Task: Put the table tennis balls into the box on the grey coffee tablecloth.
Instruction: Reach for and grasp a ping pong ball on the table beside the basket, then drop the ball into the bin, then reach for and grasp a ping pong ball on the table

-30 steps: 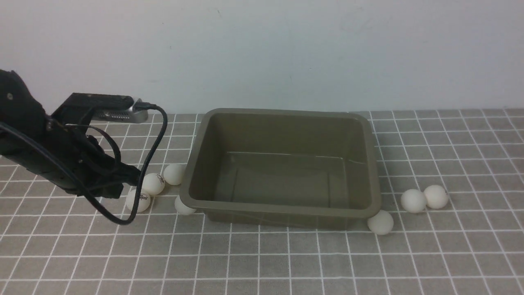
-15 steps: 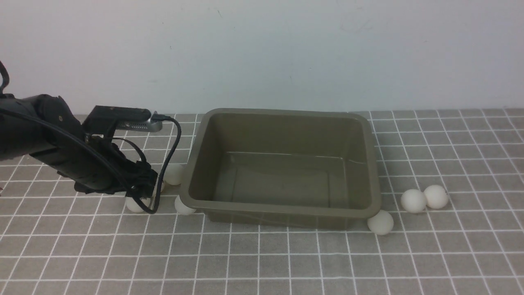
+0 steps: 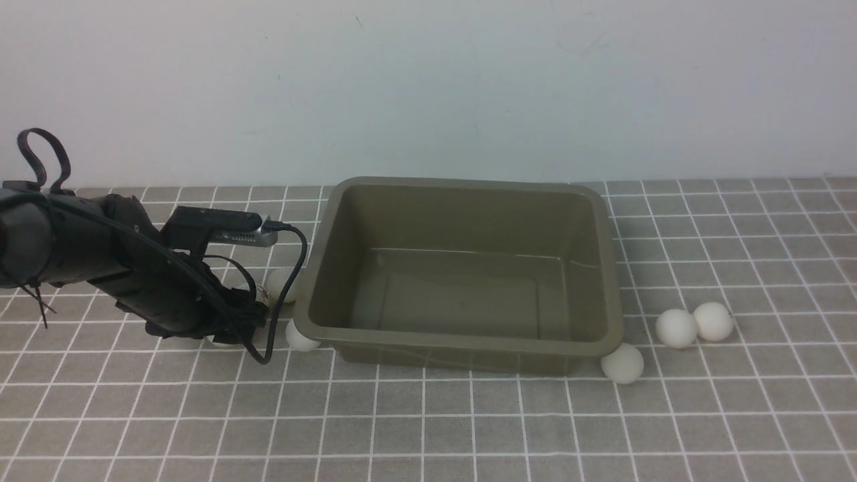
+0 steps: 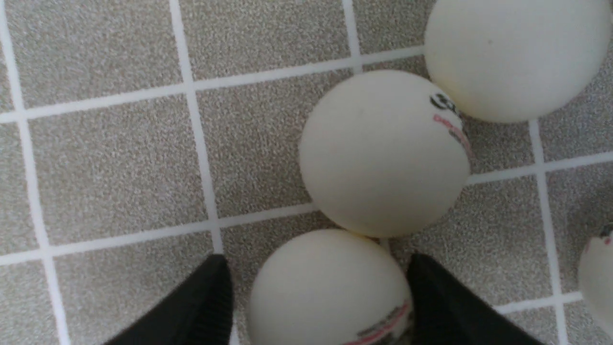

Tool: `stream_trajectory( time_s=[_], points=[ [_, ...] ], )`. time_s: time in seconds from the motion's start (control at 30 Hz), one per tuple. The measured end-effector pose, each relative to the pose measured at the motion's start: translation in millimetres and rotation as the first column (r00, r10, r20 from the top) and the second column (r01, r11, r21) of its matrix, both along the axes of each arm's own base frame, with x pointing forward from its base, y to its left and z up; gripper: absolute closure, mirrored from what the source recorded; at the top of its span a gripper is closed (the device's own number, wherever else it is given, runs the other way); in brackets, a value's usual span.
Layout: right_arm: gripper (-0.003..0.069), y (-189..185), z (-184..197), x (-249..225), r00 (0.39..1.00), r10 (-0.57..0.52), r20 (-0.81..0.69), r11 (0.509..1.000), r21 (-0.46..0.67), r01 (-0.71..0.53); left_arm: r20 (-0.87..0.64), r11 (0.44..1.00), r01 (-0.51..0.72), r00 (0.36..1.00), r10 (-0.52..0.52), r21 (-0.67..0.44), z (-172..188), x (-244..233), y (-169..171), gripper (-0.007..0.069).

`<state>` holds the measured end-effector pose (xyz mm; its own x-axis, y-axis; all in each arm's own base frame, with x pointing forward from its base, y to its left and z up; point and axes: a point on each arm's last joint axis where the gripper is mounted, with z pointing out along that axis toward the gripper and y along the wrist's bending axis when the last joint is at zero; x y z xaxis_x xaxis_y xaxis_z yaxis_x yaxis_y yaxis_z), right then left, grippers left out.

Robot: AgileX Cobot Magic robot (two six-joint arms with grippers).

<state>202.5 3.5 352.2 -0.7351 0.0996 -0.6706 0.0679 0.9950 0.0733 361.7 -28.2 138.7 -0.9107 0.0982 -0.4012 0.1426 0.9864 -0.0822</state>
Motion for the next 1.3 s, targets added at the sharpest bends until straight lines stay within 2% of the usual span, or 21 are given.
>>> stream_trajectory(
  time_s=[0.2,0.3,0.4,0.47,0.57,0.6,0.63,0.73,0.77,0.83,0.87,0.93,1.0,1.07,1.13,1.2,1.3],
  points=[
    [0.0666,-13.8,-32.3,39.8,0.987,-0.061,-0.151,0.998,0.004,0.063,-0.084,0.999,0.023,0.996,-0.025,-0.026,21.7,-10.2,0.2,0.0279],
    [0.0663,-27.2,-49.2,58.9,0.978,-0.113,-0.173,0.993,0.024,0.119,-0.080,0.999,0.041,0.996,-0.044,-0.035,54.7,-18.2,1.6,0.0279],
    [0.0636,-34.7,-67.9,77.0,0.971,-0.138,-0.197,0.987,0.055,0.152,-0.014,0.997,0.066,0.998,-0.066,-0.050,91.9,-23.4,-4.3,0.0279],
    [0.0578,-34.5,-90.7,95.8,0.967,-0.111,-0.227,0.988,0.083,0.133,0.060,0.990,0.103,0.993,-0.098,-0.092,118.4,-25.3,-22.8,0.0279],
    [0.0470,-28.8,-114.5,118.7,0.963,-0.062,-0.262,0.988,0.121,0.096,0.106,0.979,0.162,0.983,-0.149,-0.128,133.1,-22.5,-48.4,0.0279],
    [0.0461,-28.0,-116.9,119.7,0.962,-0.057,-0.269,0.988,0.124,0.093,0.106,0.979,0.162,0.983,-0.149,-0.128,133.1,-22.5,-48.4,0.0279],
    [0.0388,-22.1,-126.4,133.5,0.960,-0.025,-0.277,0.987,0.143,0.067,0.113,0.971,0.197,0.977,-0.182,-0.137,136.0,-19.2,-63.7,0.0279],
    [0.0251,-14.2,-144.7,155.8,0.952,0.007,-0.305,0.986,0.162,0.045,0.079,0.957,0.253,0.966,-0.244,-0.139,127.7,-10.2,-84.5,0.0279],
    [0.0243,-13.4,-145.8,156.9,0.952,0.010,-0.307,0.986,0.162,0.042,0.072,0.956,0.259,0.965,-0.251,-0.140,125.9,-9.1,-87.5,0.0279],
    [0.0167,-11.6,-161.2,167.3,0.938,0.018,-0.347,0.984,0.172,0.044,0.003,0.951,0.271,0.962,-0.273,-0.147,110.5,0.6,-97.9,0.0270],
    [0.0153,-10.6,-165.5,168.6,0.933,0.022,-0.360,0.983,0.176,0.045,-0.006,0.951,0.270,0.962,-0.274,-0.148,109.0,2.7,-99.4,0.0256],
    [0.0136,-10.3,-172.2,169.6,0.924,0.023,-0.381,0.982,0.182,0.050,-0.030,0.952,0.265,0.962,-0.272,-0.152,104.9,6.9,-101.6,0.0214],
    [0.0127,-10.0,-179.5,169.6,0.912,0.027,-0.409,0.982,0.184,0.053,-0.033,0.953,0.264,0.962,-0.272,-0.152,106.0,12.1,-103.2,0.0116],
    [0.0126,-9.7,-182.2,169.5,0.907,0.029,-0.420,0.981,0.188,0.056,-0.019,0.953,0.272,0.961,-0.276,-0.131,112.5,15.0,-102.5,0.0056],
    [0.0126,-9.6,-182.7,169.0,0.904,0.031,-0.426,0.980,0.189,0.056,0.006,0.957,0.271,0.962,-0.272,-0.108,124.0,18.4,-101.2,0.0038],
    [0.0130,-9.2,-183.1,169.0,0.903,0.032,-0.428,0.980,0.189,0.055,0.030,0.962,0.263,0.965,-0.261,-0.075,135.5,20.9,-98.7,0.0055],
    [0.0156,-9.1,-188.3,169.8,0.897,0.032,-0.440,0.980,0.190,0.059,0.056,0.977,0.213,0.976,-0.212,-0.022,155.4,23.5,-86.8,0.0174]
  ],
)
